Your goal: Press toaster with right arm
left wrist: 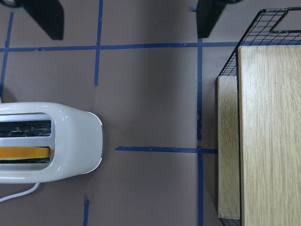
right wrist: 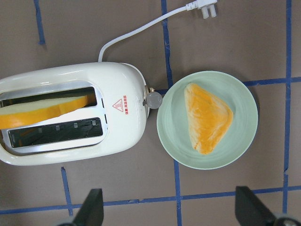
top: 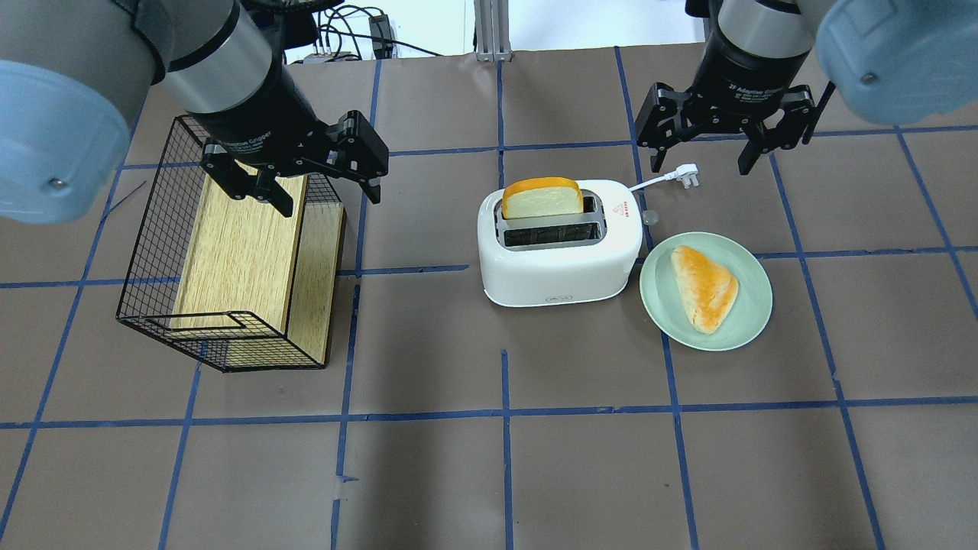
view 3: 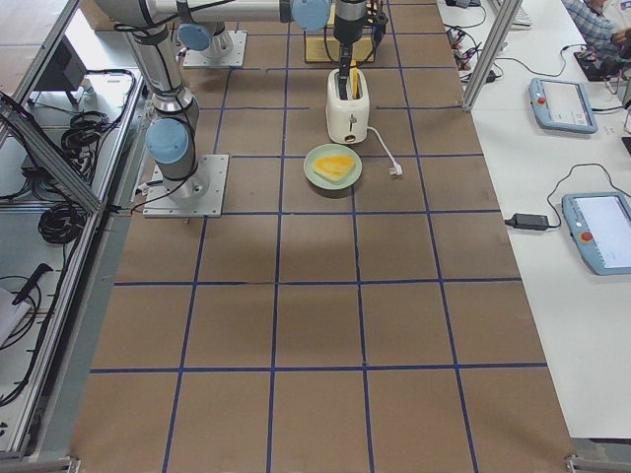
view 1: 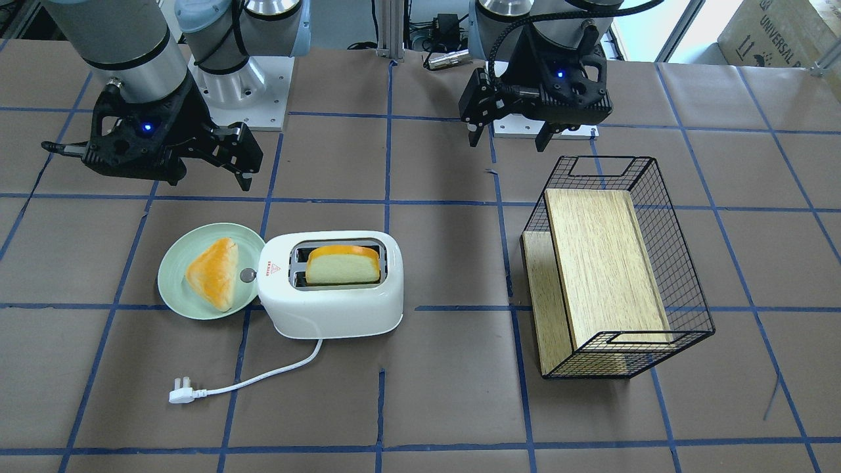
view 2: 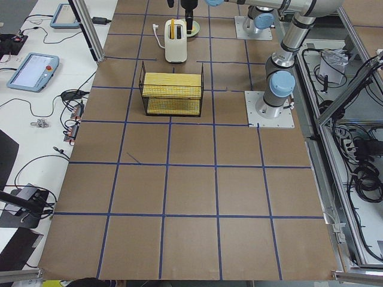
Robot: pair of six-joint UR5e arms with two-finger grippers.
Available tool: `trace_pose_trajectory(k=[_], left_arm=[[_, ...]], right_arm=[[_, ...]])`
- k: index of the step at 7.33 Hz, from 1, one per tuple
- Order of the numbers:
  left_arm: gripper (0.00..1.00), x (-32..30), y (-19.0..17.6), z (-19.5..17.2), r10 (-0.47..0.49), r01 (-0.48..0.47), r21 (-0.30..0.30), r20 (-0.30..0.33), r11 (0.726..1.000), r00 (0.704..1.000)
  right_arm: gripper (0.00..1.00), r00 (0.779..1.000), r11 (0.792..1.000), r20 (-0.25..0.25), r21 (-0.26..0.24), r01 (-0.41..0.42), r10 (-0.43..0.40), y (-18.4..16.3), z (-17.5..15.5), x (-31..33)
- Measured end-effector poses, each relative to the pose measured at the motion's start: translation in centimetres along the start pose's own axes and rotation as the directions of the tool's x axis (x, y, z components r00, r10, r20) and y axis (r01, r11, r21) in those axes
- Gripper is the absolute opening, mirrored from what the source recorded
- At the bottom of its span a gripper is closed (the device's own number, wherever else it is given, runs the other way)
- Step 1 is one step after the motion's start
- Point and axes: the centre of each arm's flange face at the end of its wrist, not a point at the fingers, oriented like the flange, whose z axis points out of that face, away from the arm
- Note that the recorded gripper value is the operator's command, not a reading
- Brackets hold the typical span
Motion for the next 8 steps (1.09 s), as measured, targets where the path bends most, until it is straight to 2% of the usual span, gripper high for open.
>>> trace_pose_trajectory(k=[6,7,8], left_arm=[[1.0,0.0,0.0,0.0,0.0,0.0,0.0,0.0,1.0,1.0],[1.0,0.0,0.0,0.0,0.0,0.0,0.0,0.0,1.0,1.0],[1.0,0.0,0.0,0.0,0.0,0.0,0.0,0.0,1.0,1.0]], right_arm=[[1.0,1.0,1.0,0.0,-0.011,0.002,-0.002,0.07,0.19,0.0],[0.95,1.0,1.0,0.002,-0.01,0.004,-0.004,0.06,0.19,-0.02],[0.7,1.0,1.0,0.004,-0.006,0.01,-0.01,0.02,0.15,-0.04]])
